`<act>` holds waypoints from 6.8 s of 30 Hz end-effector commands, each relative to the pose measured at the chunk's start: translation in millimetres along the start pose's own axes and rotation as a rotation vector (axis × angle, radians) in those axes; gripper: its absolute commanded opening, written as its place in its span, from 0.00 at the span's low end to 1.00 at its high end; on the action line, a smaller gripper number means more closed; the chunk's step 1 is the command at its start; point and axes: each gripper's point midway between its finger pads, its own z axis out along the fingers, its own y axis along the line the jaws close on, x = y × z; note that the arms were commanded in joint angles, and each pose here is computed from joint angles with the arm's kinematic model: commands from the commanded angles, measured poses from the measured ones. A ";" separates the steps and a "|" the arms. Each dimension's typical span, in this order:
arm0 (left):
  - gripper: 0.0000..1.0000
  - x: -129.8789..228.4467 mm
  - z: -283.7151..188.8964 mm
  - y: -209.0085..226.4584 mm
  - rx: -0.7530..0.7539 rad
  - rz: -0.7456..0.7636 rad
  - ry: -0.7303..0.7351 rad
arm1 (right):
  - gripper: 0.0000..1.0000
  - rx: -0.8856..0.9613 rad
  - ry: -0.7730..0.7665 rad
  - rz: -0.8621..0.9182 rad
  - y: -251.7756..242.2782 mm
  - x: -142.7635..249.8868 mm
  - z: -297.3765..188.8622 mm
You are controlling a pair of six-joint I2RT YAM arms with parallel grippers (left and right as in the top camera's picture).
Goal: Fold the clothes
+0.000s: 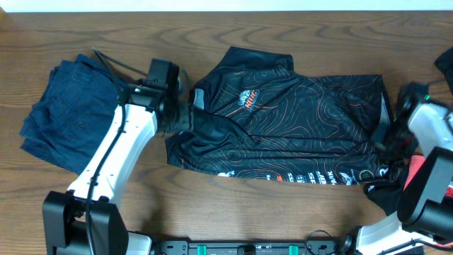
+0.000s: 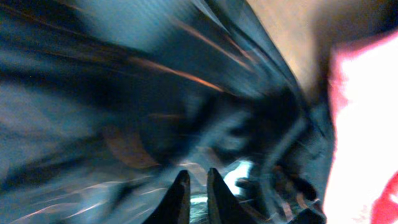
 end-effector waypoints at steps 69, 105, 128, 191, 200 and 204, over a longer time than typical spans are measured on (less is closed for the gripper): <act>0.07 -200.1 104.4 -117.5 0.450 0.142 -0.296 | 0.46 -0.416 -0.498 -0.280 109.2 -129.0 -63.1; 0.07 -163.6 120.6 -103.8 0.393 0.105 -0.137 | 0.48 -0.336 -0.609 -0.142 124.0 -189.9 24.0; 0.06 -160.5 121.1 -102.9 0.390 0.102 -0.123 | 0.01 -0.302 -0.624 -0.113 104.4 -197.0 10.7; 0.06 -155.5 121.8 -101.3 0.385 0.096 -0.101 | 0.01 -0.329 -0.591 -0.140 118.0 -189.8 25.0; 0.06 -157.8 81.7 -99.2 0.386 0.087 -0.119 | 0.01 -0.300 -0.625 -0.111 94.3 -187.0 -25.4; 0.06 -143.7 60.7 -92.4 0.372 0.040 -0.064 | 0.01 -0.269 -0.582 -0.106 80.4 -170.1 -42.1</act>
